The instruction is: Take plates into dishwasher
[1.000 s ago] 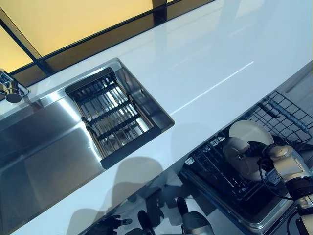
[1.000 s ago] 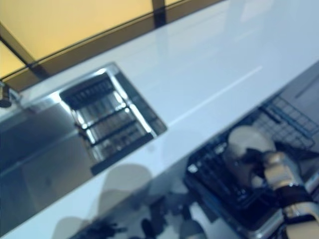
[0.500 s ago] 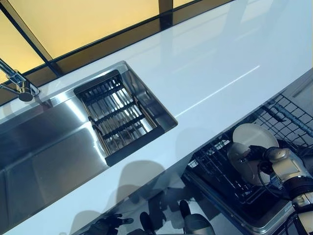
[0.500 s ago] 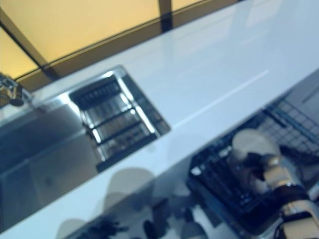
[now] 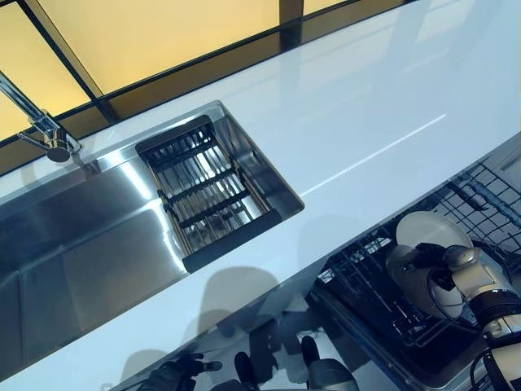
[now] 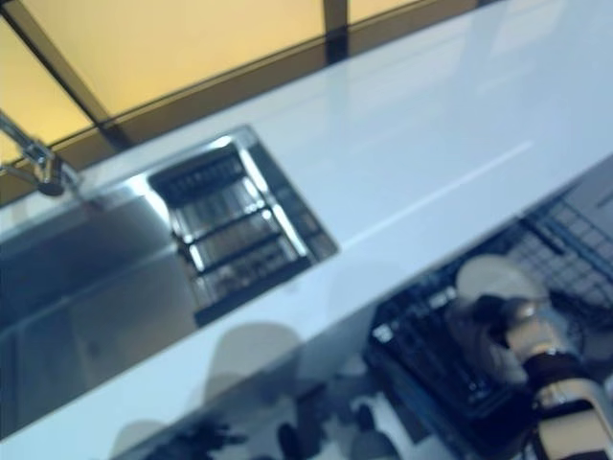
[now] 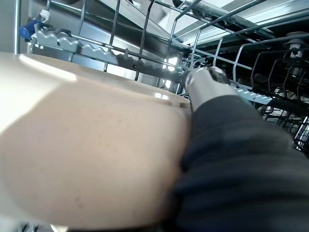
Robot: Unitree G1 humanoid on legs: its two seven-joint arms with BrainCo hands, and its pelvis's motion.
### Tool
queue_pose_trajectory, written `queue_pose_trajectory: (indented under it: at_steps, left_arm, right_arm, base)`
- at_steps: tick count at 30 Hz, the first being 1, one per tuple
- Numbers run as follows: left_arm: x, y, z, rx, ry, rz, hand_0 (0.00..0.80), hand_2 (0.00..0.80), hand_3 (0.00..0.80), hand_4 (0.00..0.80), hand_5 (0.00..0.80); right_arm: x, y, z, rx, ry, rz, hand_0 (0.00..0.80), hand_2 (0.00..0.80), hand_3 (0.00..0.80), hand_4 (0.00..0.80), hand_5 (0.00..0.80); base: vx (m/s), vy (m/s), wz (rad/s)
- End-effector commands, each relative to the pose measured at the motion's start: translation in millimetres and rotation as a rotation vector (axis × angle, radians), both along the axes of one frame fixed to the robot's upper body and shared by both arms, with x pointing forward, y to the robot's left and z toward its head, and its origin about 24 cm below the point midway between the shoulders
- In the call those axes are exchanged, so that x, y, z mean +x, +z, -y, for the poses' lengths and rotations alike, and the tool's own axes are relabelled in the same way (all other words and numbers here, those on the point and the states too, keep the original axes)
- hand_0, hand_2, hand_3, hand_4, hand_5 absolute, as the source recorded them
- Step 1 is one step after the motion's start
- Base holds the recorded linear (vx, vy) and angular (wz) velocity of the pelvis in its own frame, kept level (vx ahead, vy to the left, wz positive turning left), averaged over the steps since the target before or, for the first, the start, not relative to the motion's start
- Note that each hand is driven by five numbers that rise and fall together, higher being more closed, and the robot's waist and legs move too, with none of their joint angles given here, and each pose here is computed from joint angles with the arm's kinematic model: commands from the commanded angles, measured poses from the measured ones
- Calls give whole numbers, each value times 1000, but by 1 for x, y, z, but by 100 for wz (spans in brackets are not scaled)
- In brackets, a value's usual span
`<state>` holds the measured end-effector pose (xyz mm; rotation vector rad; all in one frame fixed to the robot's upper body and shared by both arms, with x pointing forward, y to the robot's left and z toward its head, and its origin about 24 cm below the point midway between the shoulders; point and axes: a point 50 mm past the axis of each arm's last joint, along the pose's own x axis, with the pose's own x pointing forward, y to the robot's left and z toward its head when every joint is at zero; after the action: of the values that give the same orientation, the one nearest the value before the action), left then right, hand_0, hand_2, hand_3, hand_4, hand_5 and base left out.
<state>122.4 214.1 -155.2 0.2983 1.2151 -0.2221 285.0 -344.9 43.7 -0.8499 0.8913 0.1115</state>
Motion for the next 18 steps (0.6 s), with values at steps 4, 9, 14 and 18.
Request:
queue_pose_trajectory:
  at_steps: [4,9,14,18]
  left_arm:
    - [30,14,-21,63,-16,63,0,0,0,0,0]
    - [30,15,-29,83,-1,64,0,0,0,0,0]
    - [27,17,-38,106,24,60,0,0,0,0,0]
    - [23,18,-45,122,47,50,0,0,0,0,0]
  right_arm:
    - [-1,-11,-6,36,-10,-44,0,0,0,0,0]
    - [-1,5,0,21,11,-27,0,0,0,0,0]
    - [-2,38,13,12,31,-1,0,0,0,0,0]
    - [-9,69,31,3,23,2,0,0,0,0,0]
  base:
    - [0,0,0]
    - [-1,-30,0]
    - [2,-14,0]
    - [0,0,0]
